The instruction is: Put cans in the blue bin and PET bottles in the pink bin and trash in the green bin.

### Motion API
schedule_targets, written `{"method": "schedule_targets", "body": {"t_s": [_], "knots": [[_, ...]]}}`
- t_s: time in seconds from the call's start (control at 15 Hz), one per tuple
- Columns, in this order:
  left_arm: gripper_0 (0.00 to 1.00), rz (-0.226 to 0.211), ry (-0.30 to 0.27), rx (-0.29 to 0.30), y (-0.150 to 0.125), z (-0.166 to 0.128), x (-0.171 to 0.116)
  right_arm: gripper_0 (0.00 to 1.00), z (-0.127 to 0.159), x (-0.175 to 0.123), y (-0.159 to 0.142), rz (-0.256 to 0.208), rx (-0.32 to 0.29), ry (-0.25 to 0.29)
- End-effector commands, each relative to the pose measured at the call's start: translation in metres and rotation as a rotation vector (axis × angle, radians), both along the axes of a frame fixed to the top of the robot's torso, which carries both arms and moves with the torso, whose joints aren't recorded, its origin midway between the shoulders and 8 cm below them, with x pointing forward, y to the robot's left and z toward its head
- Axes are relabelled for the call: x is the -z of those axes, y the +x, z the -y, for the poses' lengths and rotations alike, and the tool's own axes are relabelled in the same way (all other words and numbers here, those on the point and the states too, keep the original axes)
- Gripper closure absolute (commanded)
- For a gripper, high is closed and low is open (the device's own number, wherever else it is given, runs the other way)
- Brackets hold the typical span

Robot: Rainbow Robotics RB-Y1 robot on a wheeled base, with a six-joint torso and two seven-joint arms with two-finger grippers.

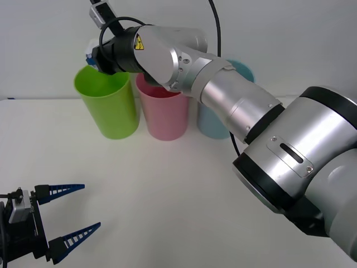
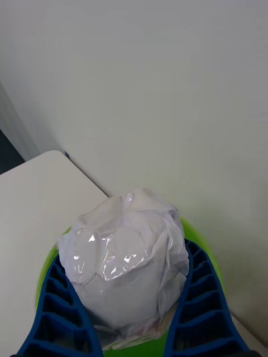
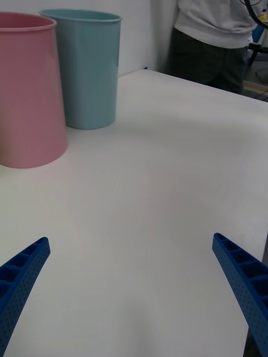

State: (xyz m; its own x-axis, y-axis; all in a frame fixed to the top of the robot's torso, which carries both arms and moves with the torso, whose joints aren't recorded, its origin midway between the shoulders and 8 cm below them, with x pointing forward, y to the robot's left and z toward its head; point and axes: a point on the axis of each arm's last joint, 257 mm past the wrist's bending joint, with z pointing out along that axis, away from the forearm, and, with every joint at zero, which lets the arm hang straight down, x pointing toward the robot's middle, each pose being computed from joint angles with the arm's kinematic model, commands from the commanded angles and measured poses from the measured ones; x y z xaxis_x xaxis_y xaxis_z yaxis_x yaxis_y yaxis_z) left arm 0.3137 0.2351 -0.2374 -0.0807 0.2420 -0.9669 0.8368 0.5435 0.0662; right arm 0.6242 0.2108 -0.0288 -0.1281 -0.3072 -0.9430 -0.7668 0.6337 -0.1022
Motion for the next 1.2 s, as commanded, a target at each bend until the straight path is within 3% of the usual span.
{"method": "schedule_targets", "body": {"t_s": [0.07, 0.33, 1.2], "knots": [[0.0, 0.0, 0.0, 0.0, 0.0, 0.0, 0.0, 1.0, -0.006, 0.012, -0.006, -0.018, -0.01, -0.008], [0.0, 0.0, 0.0, 0.0, 0.0, 0.0, 0.0, 1.0, -0.013, 0.027, -0.012, -0.02, -0.006, -0.026], [0.0, 0.0, 0.0, 0.0, 0.0, 0.0, 0.0, 1.0, -0.013, 0.027, -0.011, -0.037, -0.006, 0.0]]}}
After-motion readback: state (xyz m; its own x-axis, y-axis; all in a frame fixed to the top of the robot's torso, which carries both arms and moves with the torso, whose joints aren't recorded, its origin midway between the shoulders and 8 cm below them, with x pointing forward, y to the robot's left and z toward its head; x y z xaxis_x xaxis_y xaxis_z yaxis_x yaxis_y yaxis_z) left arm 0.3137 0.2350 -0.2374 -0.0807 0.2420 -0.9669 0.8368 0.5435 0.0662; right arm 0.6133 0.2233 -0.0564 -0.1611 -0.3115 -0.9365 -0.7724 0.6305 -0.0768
